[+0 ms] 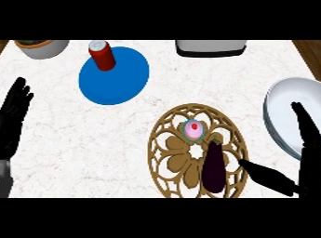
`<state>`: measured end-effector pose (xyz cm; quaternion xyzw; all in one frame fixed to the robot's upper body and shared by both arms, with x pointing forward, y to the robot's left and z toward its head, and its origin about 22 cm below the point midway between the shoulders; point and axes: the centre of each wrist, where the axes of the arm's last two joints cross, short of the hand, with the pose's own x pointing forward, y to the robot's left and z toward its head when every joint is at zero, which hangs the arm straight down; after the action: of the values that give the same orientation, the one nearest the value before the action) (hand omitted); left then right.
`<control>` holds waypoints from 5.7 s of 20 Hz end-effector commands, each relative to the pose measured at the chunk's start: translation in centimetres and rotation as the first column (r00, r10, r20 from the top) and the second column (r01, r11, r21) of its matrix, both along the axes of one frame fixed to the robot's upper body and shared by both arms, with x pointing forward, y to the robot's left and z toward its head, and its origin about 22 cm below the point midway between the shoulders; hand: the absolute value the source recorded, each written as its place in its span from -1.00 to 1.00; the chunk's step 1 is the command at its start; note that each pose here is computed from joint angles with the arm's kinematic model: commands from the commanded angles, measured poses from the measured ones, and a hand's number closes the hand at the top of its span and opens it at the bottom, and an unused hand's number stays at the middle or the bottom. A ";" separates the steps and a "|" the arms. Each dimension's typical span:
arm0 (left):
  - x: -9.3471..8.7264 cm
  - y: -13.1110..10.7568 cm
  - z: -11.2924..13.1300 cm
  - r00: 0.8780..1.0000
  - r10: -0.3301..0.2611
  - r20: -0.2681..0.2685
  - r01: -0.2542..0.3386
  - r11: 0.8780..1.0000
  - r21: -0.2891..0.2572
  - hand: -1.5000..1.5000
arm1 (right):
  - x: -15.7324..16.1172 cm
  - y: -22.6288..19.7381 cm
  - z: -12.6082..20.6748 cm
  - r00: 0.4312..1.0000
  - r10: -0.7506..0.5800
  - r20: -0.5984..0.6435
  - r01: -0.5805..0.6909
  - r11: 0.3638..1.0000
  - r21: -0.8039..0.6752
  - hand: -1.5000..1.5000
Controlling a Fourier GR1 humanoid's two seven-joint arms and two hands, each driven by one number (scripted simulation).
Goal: Pick the cupcake from the placemat and place it in the bowl
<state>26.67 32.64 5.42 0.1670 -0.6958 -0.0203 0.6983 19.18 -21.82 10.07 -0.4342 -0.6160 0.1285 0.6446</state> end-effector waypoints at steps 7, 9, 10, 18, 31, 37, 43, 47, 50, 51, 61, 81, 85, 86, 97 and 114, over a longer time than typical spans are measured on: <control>0.8 -2.2 0.0 0.999 -0.052 0.009 0.052 0.999 -0.013 0.00 | 0.9 4.3 7.2 0.973 -0.052 -0.225 0.026 0.993 -0.119 -1.00; 1.4 -2.3 0.9 0.998 -0.057 0.017 0.057 0.998 -0.003 0.00 | 1.8 4.2 7.1 0.947 -0.039 -0.318 -0.012 0.988 -0.156 -1.00; 0.7 -2.3 0.3 0.997 -0.077 -0.003 0.077 0.997 -0.020 0.00 | 2.0 3.8 7.2 0.932 -0.043 -0.360 -0.013 0.988 -0.153 -1.00; 1.6 -2.1 0.6 0.998 -0.067 0.020 0.068 0.998 -0.008 0.00 | 6.7 4.6 7.2 0.815 0.031 -0.578 -0.098 0.992 -0.085 -1.00; 0.8 -2.6 1.2 0.998 -0.068 0.015 0.068 0.998 -0.007 0.00 | 11.0 6.4 4.8 0.601 0.041 -0.798 -0.160 0.985 -0.069 -1.00; 1.8 -2.3 1.7 0.999 -0.043 0.012 0.043 0.999 -0.011 0.00 | 10.5 8.6 2.2 0.682 -0.040 -0.730 -0.193 0.953 -0.233 -1.00; 0.8 -1.0 0.0 0.998 -0.056 -0.012 0.056 0.998 -0.029 0.00 | 11.5 10.0 2.0 0.645 -0.011 -0.764 -0.198 0.963 -0.181 -1.00; 0.5 -2.3 -1.3 0.999 -0.040 0.014 0.040 0.999 -0.007 0.00 | 11.5 10.3 0.1 0.620 0.011 -0.785 -0.201 0.969 -0.145 -1.00; 0.6 -2.2 -1.1 0.998 -0.058 0.022 0.058 0.998 -0.021 0.00 | 12.6 12.4 0.0 0.629 -0.006 -0.778 -0.174 0.974 -0.148 -1.00; 1.3 -2.4 1.0 0.999 -0.043 0.014 0.043 0.999 -0.009 0.00 | 12.7 11.5 -0.3 0.616 -0.018 -0.787 -0.172 0.972 -0.157 -1.00; 2.2 -2.5 1.3 0.999 -0.033 0.002 0.033 0.999 -0.009 0.00 | 12.7 11.7 -4.3 0.624 -0.034 -0.781 -0.155 0.974 -0.166 -1.00; 1.6 -0.7 -1.0 0.999 -0.040 0.015 0.040 0.999 -0.020 0.00 | 15.0 12.9 -4.7 0.735 -0.023 -0.678 -0.145 0.971 -0.190 1.00; 0.3 -1.7 -0.8 1.000 -0.021 -0.010 0.021 1.000 -0.002 0.00 | 7.7 12.5 -7.7 0.572 0.445 -0.689 -0.718 0.677 -0.160 1.00; 0.6 -1.0 0.0 1.000 -0.022 -0.015 0.021 1.000 -0.023 0.00 | 7.2 12.3 -7.5 0.514 0.520 -0.682 -0.799 0.579 -0.162 1.00; -1.4 0.7 -0.4 0.999 0.041 -0.010 -0.041 0.999 -0.007 0.00 | -0.1 2.4 3.7 0.602 0.737 -0.307 -0.762 0.415 -0.497 1.00; 0.4 -1.9 0.8 0.999 -0.040 0.003 0.040 0.999 -0.018 0.00 | -0.8 -13.1 13.7 0.774 0.631 0.051 -0.597 0.754 -0.275 1.00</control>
<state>26.82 31.63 5.84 0.1580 -0.6973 -0.0172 0.6990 17.53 -31.11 22.00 -0.3077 -0.7349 0.4083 0.4457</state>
